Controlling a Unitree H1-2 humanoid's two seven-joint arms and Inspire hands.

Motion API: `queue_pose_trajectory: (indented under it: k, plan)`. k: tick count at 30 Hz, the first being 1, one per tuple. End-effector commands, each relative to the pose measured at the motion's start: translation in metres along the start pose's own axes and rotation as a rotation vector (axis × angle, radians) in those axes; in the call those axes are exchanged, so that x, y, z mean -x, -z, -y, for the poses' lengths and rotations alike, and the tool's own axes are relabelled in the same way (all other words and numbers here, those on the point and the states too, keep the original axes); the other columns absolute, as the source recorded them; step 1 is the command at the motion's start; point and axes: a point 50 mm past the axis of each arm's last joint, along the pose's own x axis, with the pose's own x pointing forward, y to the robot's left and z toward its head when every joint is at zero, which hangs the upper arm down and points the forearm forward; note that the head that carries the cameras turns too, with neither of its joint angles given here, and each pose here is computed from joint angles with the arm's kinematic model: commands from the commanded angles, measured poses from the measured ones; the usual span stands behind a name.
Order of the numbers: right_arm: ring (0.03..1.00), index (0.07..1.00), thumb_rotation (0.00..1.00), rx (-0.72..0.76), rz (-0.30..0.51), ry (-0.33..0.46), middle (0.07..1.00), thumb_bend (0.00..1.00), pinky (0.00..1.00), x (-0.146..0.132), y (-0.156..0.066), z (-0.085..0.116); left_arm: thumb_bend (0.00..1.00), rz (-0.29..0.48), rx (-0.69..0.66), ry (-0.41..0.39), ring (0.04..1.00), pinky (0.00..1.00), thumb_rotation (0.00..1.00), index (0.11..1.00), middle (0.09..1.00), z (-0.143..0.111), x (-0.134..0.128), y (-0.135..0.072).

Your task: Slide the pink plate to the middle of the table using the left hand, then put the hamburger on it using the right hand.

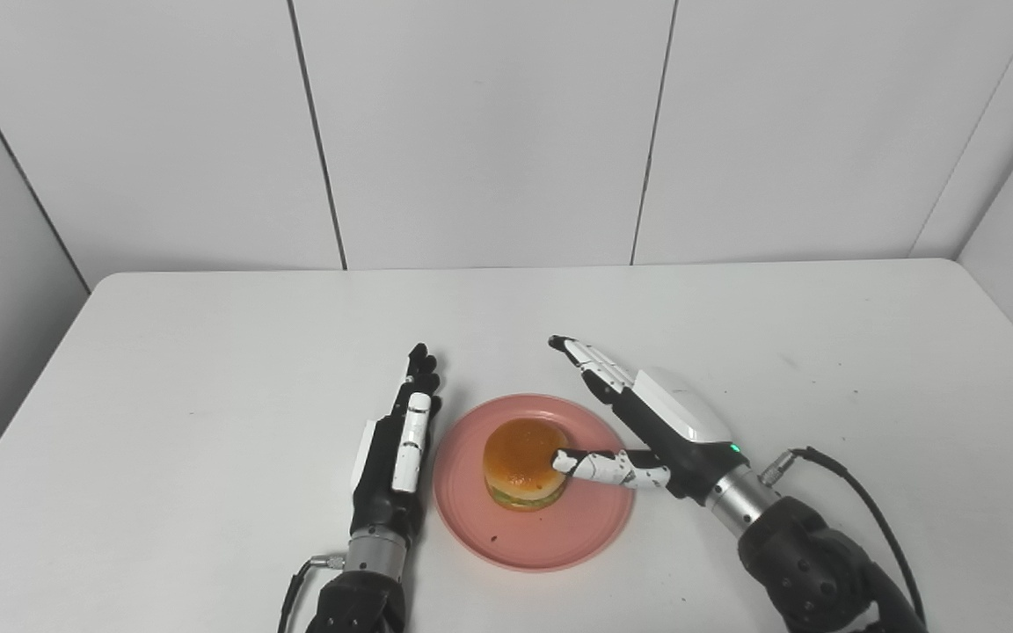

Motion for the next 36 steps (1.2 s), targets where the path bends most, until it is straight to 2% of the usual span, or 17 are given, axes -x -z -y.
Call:
queue_pose_trajectory:
  k: [1,6,12,20,31,36]
  plan:
    - [0.995,1.0,1.0,-0.058,0.09,0.099,1.0,0.74,0.93,-0.003,-0.011,0.001,0.55,-0.1,0.008,-0.021,1.0,1.0,1.0,1.0,1.0,-0.008,0.021,0.03]
    - [1.0,1.0,1.0,-0.215,0.037,0.204,1.0,0.71,0.97,0.004,-0.008,-0.023,0.55,-0.099,-0.018,-0.022,1.0,1.0,1.0,1.0,1.0,-0.009,0.022,0.03]
    - [1.0,1.0,1.0,-0.354,0.004,0.281,1.0,0.69,1.0,0.003,-0.005,-0.04,0.54,-0.091,-0.014,-0.028,1.0,1.0,1.0,0.992,1.0,-0.007,0.023,0.03]
    - [1.0,1.0,1.0,-0.471,-0.042,0.301,1.0,0.67,1.0,-0.001,0.0,-0.057,0.52,-0.084,0.007,-0.034,1.0,1.0,1.0,0.99,1.0,-0.006,0.024,0.03]
    - [1.0,1.0,1.0,-0.502,-0.087,0.322,1.0,0.66,1.0,-0.01,0.018,-0.058,0.52,-0.086,0.012,-0.018,1.0,1.0,1.0,0.997,1.0,-0.008,0.026,0.03]
    - [1.0,1.0,1.0,-0.58,-0.109,0.333,1.0,0.7,1.0,-0.013,0.028,-0.059,0.51,-0.09,0.008,-0.023,1.0,1.0,1.0,0.997,1.0,-0.008,0.026,0.03]
